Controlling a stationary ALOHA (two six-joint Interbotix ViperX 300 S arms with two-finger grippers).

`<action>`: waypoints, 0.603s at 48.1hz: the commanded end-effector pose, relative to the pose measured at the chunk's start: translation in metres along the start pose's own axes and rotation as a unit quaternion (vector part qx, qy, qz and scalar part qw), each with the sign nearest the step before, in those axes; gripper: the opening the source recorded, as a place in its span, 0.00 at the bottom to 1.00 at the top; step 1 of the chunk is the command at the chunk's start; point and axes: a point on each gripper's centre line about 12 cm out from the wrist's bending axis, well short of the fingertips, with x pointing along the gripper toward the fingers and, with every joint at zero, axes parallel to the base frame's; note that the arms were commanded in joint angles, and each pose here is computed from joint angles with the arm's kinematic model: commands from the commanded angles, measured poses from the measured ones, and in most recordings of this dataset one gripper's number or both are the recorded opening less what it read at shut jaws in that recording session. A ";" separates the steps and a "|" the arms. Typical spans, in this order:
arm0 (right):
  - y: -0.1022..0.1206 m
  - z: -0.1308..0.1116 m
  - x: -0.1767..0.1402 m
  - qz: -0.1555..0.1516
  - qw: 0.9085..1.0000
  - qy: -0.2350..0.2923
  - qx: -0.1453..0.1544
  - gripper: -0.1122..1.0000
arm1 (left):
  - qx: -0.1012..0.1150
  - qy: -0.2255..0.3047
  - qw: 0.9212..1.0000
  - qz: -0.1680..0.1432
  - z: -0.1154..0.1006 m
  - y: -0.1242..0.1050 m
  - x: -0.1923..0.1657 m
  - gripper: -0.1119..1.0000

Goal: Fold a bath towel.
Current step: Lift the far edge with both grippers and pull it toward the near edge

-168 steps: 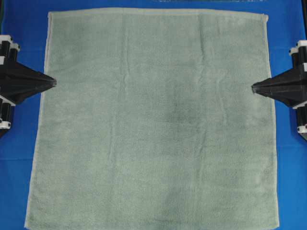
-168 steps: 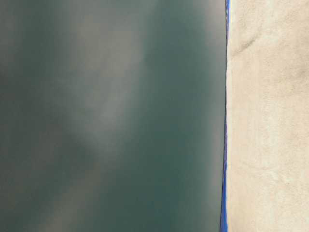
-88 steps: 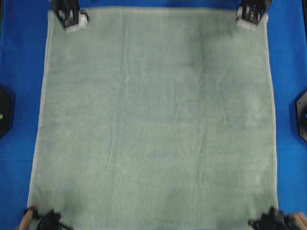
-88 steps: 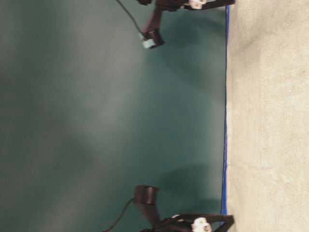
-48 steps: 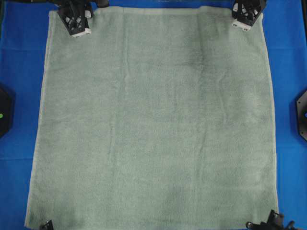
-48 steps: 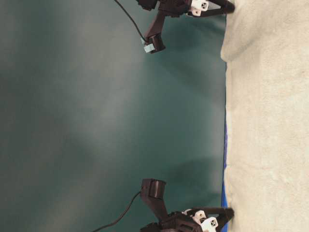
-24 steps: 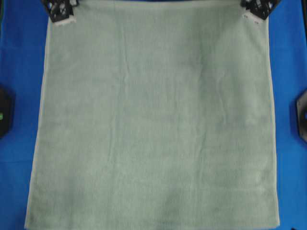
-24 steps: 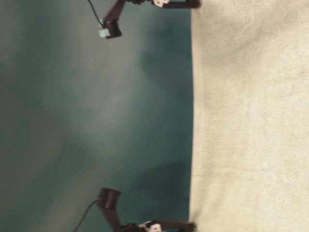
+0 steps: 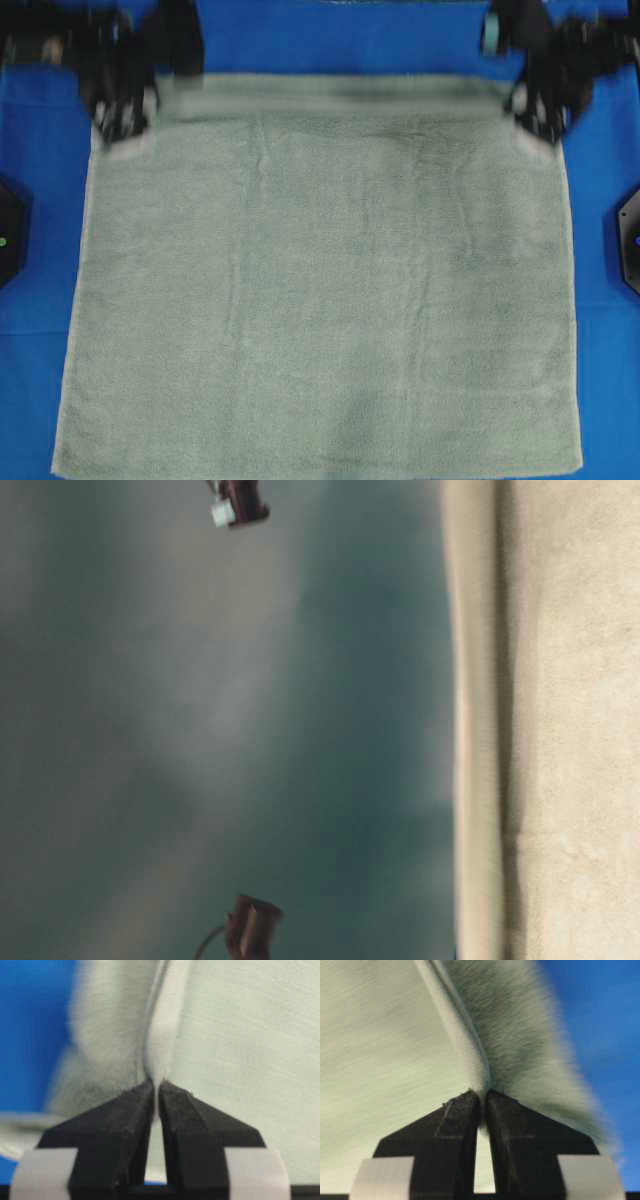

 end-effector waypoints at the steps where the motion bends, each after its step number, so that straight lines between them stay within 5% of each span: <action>1: 0.040 -0.017 -0.010 0.025 0.999 -0.020 -0.012 0.17 | 0.024 -0.019 0.999 -0.022 -0.004 -0.045 -0.009 0.13; 13: 0.159 -0.077 -0.031 0.140 0.990 -0.012 0.007 0.17 | -0.027 -0.039 0.994 -0.095 -0.020 -0.162 -0.016 0.13; 21: 0.222 -0.111 -0.029 0.159 0.987 0.033 0.005 0.17 | 0.001 -0.041 0.987 -0.157 -0.038 -0.249 -0.028 0.13; 29: 0.278 -0.130 -0.022 0.143 0.988 0.054 -0.009 0.17 | 0.022 -0.026 0.982 -0.184 -0.049 -0.306 -0.035 0.13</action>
